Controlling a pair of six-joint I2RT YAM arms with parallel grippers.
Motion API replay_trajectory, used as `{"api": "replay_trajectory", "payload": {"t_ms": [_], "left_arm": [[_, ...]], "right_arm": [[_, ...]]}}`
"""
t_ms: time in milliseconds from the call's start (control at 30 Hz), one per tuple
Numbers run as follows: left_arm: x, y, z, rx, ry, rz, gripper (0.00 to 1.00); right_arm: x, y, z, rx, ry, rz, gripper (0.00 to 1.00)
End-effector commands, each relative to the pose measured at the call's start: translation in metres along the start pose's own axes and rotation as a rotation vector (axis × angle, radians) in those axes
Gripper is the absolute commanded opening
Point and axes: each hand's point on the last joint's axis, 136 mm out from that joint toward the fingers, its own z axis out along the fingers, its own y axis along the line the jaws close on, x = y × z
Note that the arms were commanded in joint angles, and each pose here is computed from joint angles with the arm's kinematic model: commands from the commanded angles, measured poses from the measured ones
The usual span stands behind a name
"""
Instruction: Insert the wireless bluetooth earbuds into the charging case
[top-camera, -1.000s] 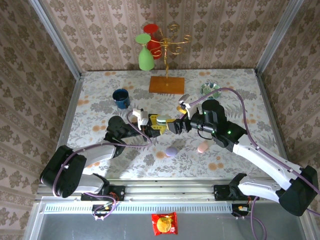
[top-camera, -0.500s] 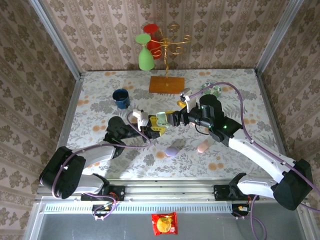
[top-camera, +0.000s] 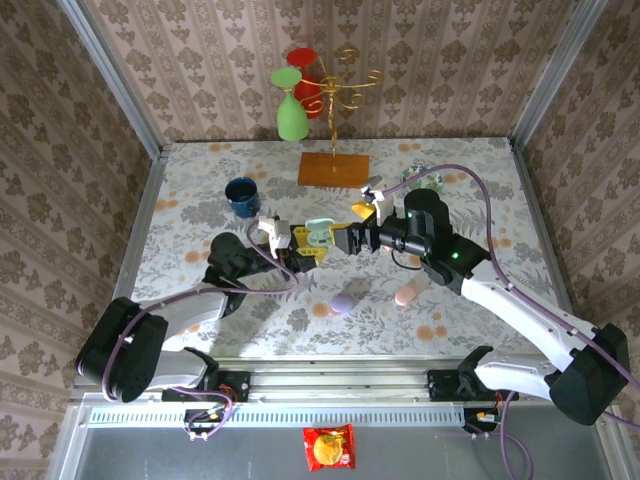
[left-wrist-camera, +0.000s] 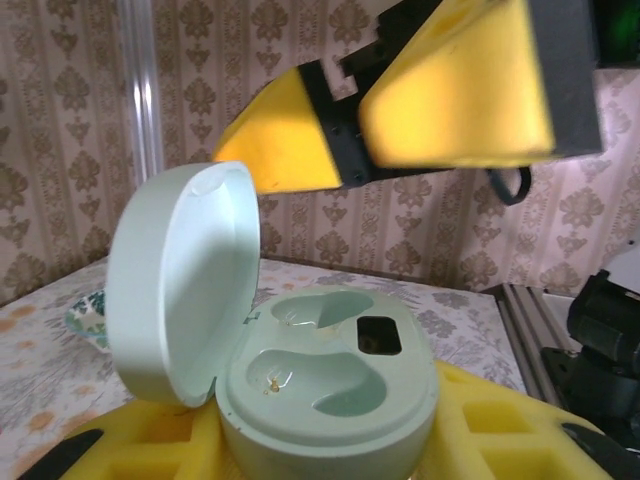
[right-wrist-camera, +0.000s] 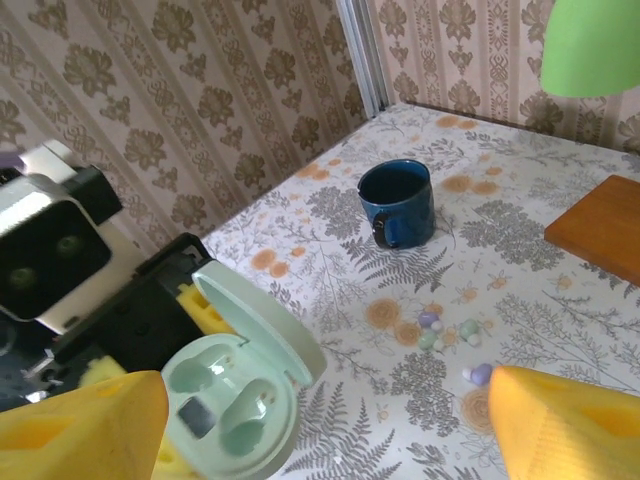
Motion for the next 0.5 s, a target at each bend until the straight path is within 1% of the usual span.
{"api": "replay_trajectory", "payload": {"t_ms": [0,100,167,267,467], "left_arm": [[-0.011,0.014,-0.008,-0.051,-0.033,0.064,0.38],[-0.018,0.035,-0.017,-0.101,-0.049,0.079,0.38],[-0.022,0.049,-0.023,-0.132,-0.059,0.082,0.38],[-0.028,0.069,-0.032,-0.175,-0.073,0.087,0.37],[-0.038,0.111,-0.050,-0.291,-0.079,0.139,0.37]], "right_arm": [[-0.008,-0.007,-0.004,0.031,-0.057,0.087,0.84],[-0.005,-0.017,-0.002,0.065,-0.077,0.176,0.83],[0.001,-0.024,0.003,0.075,-0.068,0.236,0.83],[0.013,-0.032,0.016,0.092,-0.029,0.278,0.82],[0.040,-0.056,0.051,0.157,0.094,0.314,0.82]]}}
